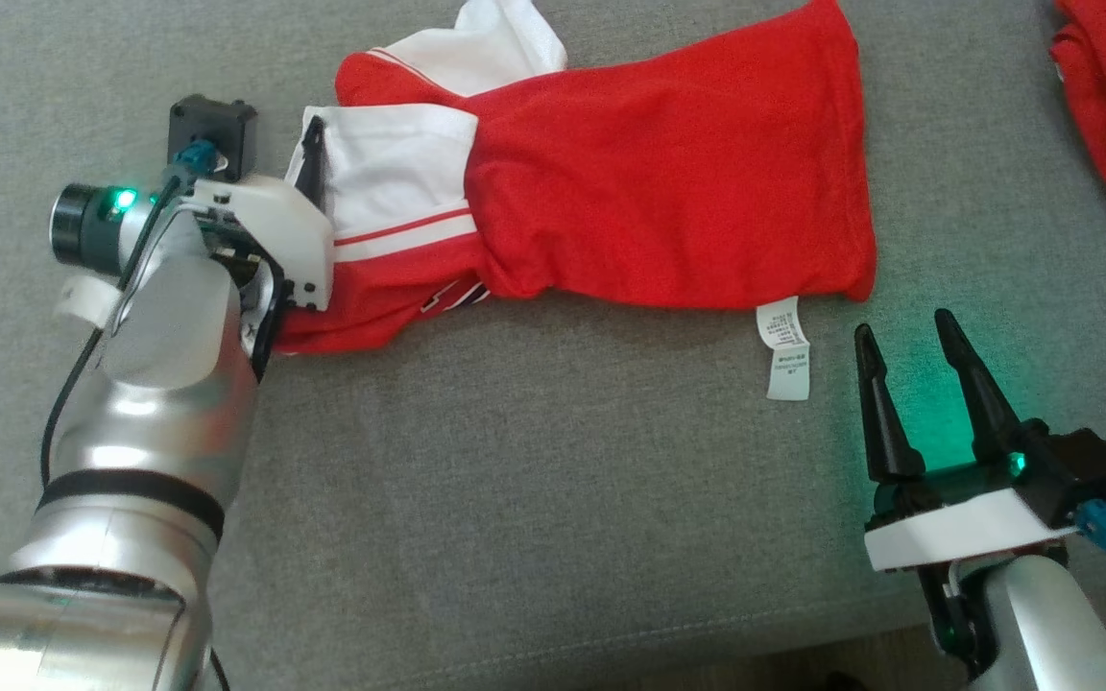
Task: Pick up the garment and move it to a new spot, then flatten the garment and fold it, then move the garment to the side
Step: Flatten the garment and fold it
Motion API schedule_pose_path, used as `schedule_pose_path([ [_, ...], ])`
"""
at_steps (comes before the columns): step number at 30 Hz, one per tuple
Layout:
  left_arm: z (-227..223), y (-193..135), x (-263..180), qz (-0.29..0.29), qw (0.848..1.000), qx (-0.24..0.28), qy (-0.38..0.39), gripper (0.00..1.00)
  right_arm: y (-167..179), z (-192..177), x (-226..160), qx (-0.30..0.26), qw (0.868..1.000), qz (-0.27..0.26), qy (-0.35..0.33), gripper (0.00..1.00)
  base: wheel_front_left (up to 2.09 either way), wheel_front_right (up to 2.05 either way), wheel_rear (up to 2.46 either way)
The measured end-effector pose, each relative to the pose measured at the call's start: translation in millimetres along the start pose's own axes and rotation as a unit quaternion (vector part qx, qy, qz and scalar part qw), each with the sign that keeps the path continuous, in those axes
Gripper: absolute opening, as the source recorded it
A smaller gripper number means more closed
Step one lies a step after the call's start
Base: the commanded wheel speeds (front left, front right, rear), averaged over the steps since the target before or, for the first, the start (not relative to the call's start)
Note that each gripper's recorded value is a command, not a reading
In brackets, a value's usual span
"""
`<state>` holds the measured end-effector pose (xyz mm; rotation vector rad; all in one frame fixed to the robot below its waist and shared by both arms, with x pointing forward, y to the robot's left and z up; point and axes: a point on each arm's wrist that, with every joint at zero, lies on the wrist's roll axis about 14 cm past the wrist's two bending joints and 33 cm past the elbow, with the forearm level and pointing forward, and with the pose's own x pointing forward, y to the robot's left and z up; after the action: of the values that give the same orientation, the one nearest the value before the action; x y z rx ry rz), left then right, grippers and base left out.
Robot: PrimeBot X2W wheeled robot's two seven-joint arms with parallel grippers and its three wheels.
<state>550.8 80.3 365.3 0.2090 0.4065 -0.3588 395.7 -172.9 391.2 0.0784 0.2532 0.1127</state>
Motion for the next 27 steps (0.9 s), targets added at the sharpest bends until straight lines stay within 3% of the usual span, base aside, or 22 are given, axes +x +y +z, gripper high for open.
schedule_pose_path([
  [9, 1, -11, 11, -0.032, 0.999, 0.029, 0.003, 1.00, -8, -5, -1, 0.001, 1.000, -0.013, 0.007, 1.00, 0.00, 0.00, 0.00],
  [10, 1, -12, 12, -0.035, 0.999, 0.031, 0.004, 0.80, -8, -5, -1, 0.001, 1.000, -0.014, 0.007, 1.00, 0.00, 0.00, 0.00],
  [11, 1, -13, 13, -0.040, 0.999, 0.034, 0.005, 0.36, -9, -5, -1, 0.001, 1.000, -0.015, 0.007, 1.00, 0.00, 0.00, 0.00],
  [12, 1, -15, 14, -0.046, 0.998, 0.036, 0.005, 0.00, -9, -5, -1, 0.002, 1.000, -0.016, 0.007, 1.00, 0.00, 0.00, 0.00],
  [21, 5, -25, 0, -0.057, 0.997, 0.045, 0.006, 0.00, -8, 11, -6, 0.000, 1.000, -0.017, -0.015, 1.00, 0.00, 0.00, 0.00],
  [24, 12, -22, -16, -0.042, 0.998, 0.039, -0.018, 0.00, -5, 24, -9, -0.002, 0.999, -0.013, -0.034, 1.00, 0.00, 0.00, 0.00],
  [27, 50, -15, -29, -0.028, 0.995, 0.037, -0.087, 0.00, -1, 33, -12, -0.003, 0.999, -0.009, -0.047, 1.00, 0.00, 0.00, 0.00],
])
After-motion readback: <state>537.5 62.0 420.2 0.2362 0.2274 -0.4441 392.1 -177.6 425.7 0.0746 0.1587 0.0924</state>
